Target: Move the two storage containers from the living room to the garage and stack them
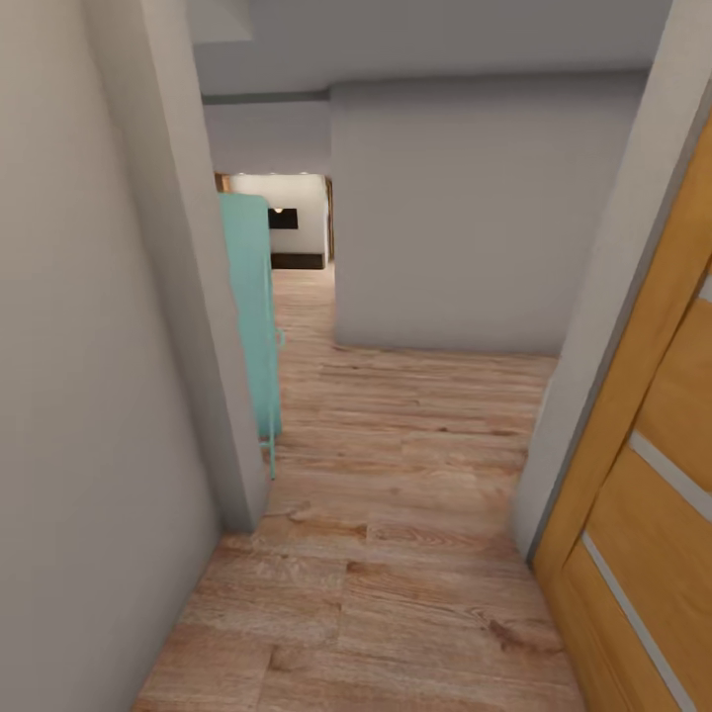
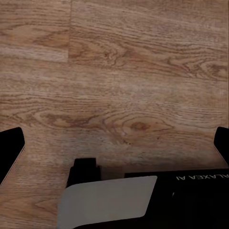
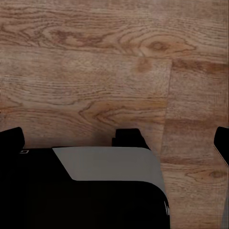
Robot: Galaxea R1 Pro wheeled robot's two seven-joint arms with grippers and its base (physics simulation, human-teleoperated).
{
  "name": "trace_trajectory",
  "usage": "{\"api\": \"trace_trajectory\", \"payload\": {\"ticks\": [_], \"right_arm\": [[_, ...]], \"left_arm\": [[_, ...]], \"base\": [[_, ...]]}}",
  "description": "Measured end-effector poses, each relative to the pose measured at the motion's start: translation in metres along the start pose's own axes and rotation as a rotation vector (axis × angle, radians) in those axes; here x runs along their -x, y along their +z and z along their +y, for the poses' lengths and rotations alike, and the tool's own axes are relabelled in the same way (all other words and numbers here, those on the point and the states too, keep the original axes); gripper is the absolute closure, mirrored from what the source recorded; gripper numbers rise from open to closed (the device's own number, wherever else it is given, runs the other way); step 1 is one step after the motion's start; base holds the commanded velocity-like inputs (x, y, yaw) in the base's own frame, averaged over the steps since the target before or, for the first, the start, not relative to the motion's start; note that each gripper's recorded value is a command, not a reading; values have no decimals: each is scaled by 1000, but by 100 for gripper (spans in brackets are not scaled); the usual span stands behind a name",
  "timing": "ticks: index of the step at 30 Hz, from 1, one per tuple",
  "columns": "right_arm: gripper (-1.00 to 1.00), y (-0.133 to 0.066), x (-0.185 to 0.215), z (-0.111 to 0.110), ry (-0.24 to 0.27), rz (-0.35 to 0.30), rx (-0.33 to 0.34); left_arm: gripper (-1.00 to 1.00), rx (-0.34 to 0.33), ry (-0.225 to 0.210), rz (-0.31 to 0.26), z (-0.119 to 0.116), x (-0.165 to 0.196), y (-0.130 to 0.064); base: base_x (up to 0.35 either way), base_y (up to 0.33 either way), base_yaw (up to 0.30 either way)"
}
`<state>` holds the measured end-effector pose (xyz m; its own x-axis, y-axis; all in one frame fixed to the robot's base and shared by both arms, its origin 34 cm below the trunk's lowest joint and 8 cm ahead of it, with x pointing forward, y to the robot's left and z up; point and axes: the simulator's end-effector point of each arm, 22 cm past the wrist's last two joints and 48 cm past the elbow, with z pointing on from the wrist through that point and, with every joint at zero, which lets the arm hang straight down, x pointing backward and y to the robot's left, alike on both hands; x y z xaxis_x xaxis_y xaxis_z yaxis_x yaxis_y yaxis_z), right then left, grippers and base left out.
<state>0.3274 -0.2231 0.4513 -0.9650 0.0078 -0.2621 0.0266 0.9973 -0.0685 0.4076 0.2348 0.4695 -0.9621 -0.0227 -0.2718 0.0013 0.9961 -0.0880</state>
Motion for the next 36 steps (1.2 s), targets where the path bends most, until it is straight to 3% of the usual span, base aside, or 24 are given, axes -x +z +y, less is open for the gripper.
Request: {"api": "trace_trajectory", "payload": {"ticks": [36], "right_arm": [[-100,0,0,0,0,0,-1]], "left_arm": [[-100,0,0,2,0,-1,0]], "base": [[322,0,0]]}}
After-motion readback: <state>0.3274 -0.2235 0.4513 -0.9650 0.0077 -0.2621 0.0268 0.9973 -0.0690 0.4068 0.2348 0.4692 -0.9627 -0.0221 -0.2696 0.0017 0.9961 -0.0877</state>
